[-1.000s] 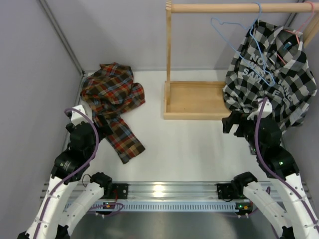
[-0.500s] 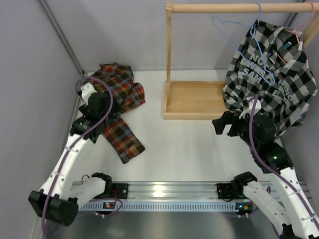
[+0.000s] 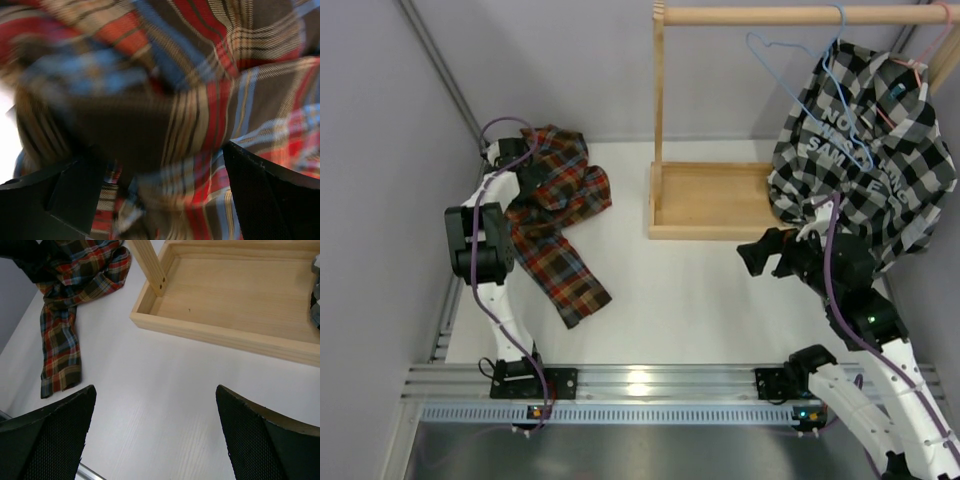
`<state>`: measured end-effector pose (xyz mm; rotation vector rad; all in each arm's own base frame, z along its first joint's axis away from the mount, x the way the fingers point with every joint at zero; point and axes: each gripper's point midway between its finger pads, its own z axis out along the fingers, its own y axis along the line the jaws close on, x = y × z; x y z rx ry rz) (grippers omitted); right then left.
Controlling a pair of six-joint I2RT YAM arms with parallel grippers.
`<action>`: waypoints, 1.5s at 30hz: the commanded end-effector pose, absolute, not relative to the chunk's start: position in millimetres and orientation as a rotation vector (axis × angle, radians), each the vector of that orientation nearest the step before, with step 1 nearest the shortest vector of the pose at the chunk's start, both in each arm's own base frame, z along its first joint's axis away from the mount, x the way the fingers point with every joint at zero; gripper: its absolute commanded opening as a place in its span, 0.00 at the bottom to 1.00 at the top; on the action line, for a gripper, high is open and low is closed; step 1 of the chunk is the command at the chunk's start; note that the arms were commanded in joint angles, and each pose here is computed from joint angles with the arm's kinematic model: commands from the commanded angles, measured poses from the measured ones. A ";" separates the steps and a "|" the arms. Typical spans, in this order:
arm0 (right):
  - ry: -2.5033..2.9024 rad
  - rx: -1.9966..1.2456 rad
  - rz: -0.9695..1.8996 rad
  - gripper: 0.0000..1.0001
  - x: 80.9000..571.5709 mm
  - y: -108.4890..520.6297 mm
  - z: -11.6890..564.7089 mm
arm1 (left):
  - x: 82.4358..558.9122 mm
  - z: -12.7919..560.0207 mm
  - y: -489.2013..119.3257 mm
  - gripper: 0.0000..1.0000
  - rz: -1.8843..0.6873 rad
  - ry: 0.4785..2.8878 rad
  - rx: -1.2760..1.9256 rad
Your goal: Place the shirt on the hanger
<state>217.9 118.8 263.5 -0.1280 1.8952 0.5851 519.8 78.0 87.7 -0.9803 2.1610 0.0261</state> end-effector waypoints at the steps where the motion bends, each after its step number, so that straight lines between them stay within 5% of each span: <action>1: 1.869 -0.165 0.640 0.99 221.1 131.1 264.7 | 557.3 101.7 74.9 0.98 -0.027 2.100 -0.886; 4: 1.884 -0.161 0.646 0.99 224.6 133.4 257.3 | 564.9 81.6 80.7 0.96 0.025 2.119 -0.900; 5: 1.878 -0.164 0.652 1.00 225.8 134.9 257.6 | 563.3 66.8 82.4 0.79 0.044 2.149 -0.914; 7: 1.886 -0.169 0.667 0.99 226.6 137.8 256.3 | 557.2 60.4 80.2 0.18 0.059 2.164 -0.924; 8: 1.884 -0.169 0.668 1.00 227.3 138.1 257.0 | 555.3 73.7 78.9 0.00 0.057 2.140 -0.923; 15: 1.880 -0.146 0.623 1.00 237.1 133.8 257.2 | 489.9 242.4 -50.8 0.00 -0.227 1.986 -0.522; 19: 1.870 -0.139 0.626 0.99 242.5 135.3 256.8 | 409.6 344.5 -123.6 0.00 -0.590 1.843 -0.278; 29: 1.862 -0.139 0.641 0.99 253.7 141.6 255.3 | 243.6 322.4 -209.2 0.00 -1.255 1.927 0.153; 37: 1.912 -0.229 0.867 1.00 252.2 180.4 228.7 | 168.1 174.5 -247.5 0.00 -1.439 2.312 0.194; 41: 2.038 -0.225 0.935 1.00 256.9 194.0 189.6 | 95.4 157.3 -287.3 0.00 -1.468 2.394 0.497; 43: 2.081 -0.220 0.937 0.99 259.4 197.2 174.5 | 71.3 160.0 -298.4 0.24 -1.483 2.375 0.643; 45: 2.139 -0.217 0.928 0.99 262.2 200.9 157.3 | 39.2 164.5 -309.9 0.35 -1.512 2.349 0.824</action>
